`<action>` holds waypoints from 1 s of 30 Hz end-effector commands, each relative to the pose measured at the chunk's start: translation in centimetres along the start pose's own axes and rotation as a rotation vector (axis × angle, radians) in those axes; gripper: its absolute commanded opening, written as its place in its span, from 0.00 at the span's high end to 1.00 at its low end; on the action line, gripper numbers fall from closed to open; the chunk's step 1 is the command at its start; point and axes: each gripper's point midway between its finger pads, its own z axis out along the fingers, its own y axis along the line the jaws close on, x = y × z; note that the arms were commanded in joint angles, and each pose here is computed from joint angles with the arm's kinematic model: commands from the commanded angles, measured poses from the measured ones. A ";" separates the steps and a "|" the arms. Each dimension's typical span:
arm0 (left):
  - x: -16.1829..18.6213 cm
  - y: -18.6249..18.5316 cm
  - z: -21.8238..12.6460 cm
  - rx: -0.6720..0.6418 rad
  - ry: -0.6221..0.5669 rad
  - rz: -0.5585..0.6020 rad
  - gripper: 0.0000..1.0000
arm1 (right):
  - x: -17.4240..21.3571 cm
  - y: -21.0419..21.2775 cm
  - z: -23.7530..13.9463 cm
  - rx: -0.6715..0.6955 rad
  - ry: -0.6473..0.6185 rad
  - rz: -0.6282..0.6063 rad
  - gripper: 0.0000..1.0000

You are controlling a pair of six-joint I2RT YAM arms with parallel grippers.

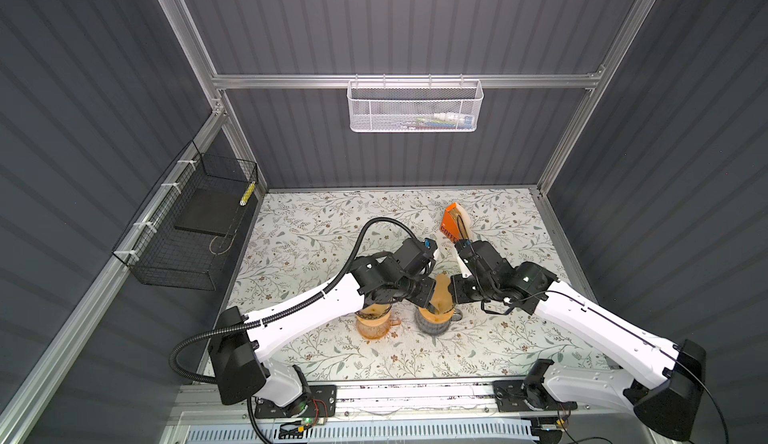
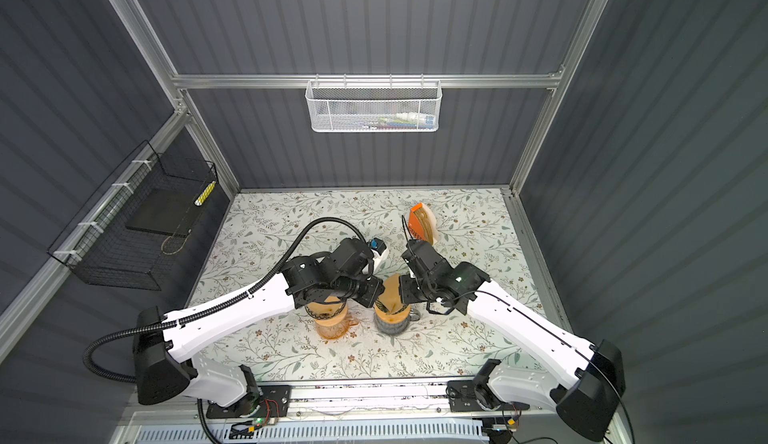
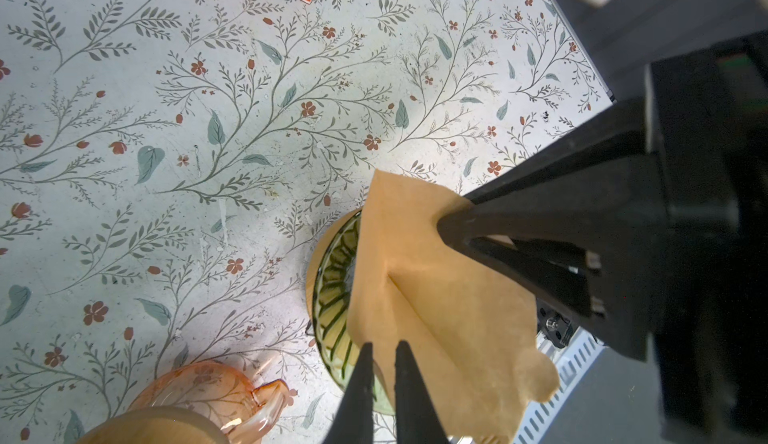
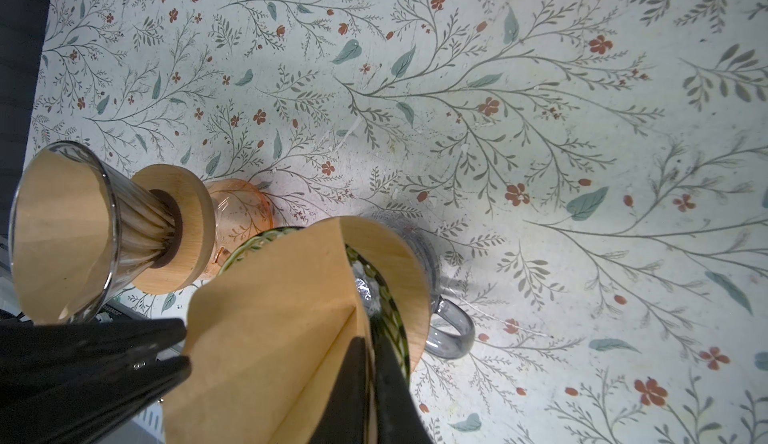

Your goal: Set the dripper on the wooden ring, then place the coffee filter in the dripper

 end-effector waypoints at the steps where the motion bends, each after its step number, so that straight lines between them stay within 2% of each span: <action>1: 0.7 0.4 0.6 -0.004 0.024 0.008 0.87 | -0.6 0.2 -0.4 0.011 -0.012 -0.014 0.89; 22: 0.8 1.3 0.9 -0.037 0.003 -0.010 0.88 | -0.6 0.4 0.2 0.027 -0.009 -0.035 0.89; 30: 0.4 1.9 0.1 -0.067 -0.033 -0.023 0.88 | -1.1 0.7 -0.8 0.010 -0.034 -0.051 0.85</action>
